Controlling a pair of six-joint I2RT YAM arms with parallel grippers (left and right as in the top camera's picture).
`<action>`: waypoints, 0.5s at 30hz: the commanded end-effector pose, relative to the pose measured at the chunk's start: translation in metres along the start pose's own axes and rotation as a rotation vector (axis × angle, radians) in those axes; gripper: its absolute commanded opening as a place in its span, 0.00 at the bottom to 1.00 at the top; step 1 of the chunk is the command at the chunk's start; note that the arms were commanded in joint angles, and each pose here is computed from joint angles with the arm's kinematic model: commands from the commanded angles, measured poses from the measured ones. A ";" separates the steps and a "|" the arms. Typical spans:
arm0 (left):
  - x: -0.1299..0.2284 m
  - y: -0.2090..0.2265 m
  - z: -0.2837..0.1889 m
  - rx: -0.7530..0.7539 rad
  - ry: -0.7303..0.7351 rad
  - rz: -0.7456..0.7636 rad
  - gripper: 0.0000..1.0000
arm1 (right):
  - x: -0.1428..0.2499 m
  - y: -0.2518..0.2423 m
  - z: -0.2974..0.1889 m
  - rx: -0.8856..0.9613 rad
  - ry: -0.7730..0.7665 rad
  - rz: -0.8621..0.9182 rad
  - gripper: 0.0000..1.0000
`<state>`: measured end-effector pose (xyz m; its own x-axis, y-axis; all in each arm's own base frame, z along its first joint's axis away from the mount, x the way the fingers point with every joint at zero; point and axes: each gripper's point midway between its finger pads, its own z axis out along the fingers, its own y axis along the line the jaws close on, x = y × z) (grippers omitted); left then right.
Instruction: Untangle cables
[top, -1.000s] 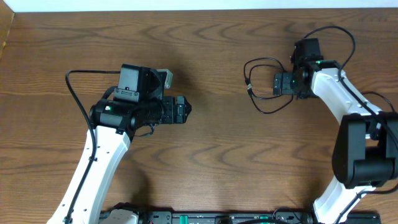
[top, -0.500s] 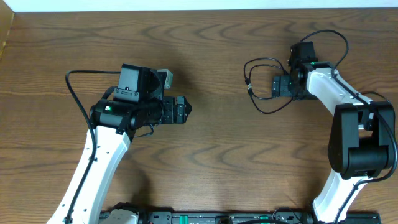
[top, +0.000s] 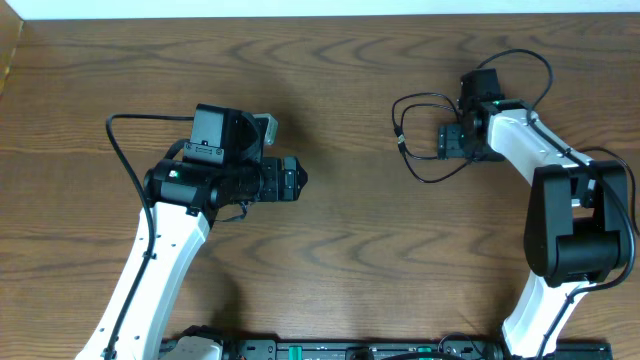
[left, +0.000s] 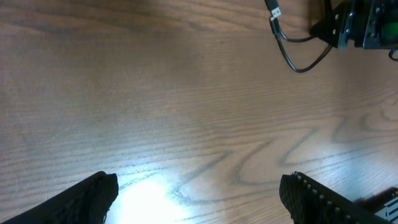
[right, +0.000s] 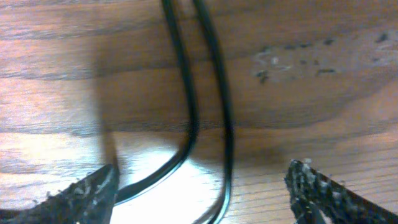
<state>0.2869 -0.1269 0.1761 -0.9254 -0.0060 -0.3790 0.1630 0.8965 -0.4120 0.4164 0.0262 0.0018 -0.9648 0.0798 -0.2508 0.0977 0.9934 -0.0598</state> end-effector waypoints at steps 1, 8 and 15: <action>0.005 0.000 0.002 0.011 0.023 0.005 0.88 | 0.025 0.001 0.021 0.030 0.082 0.020 0.66; 0.008 0.000 0.002 0.008 0.037 -0.001 0.88 | 0.029 0.011 0.021 -0.004 0.096 0.084 0.05; 0.011 0.001 0.002 0.005 0.049 -0.006 0.88 | 0.031 0.035 0.015 -0.114 0.114 0.101 0.01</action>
<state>0.2804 -0.1254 0.1728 -0.9367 -0.0035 -0.3502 0.1502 0.8993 -0.4107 0.4137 0.0415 -0.0006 -0.9549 0.1770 -0.2385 0.1815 0.9834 0.0030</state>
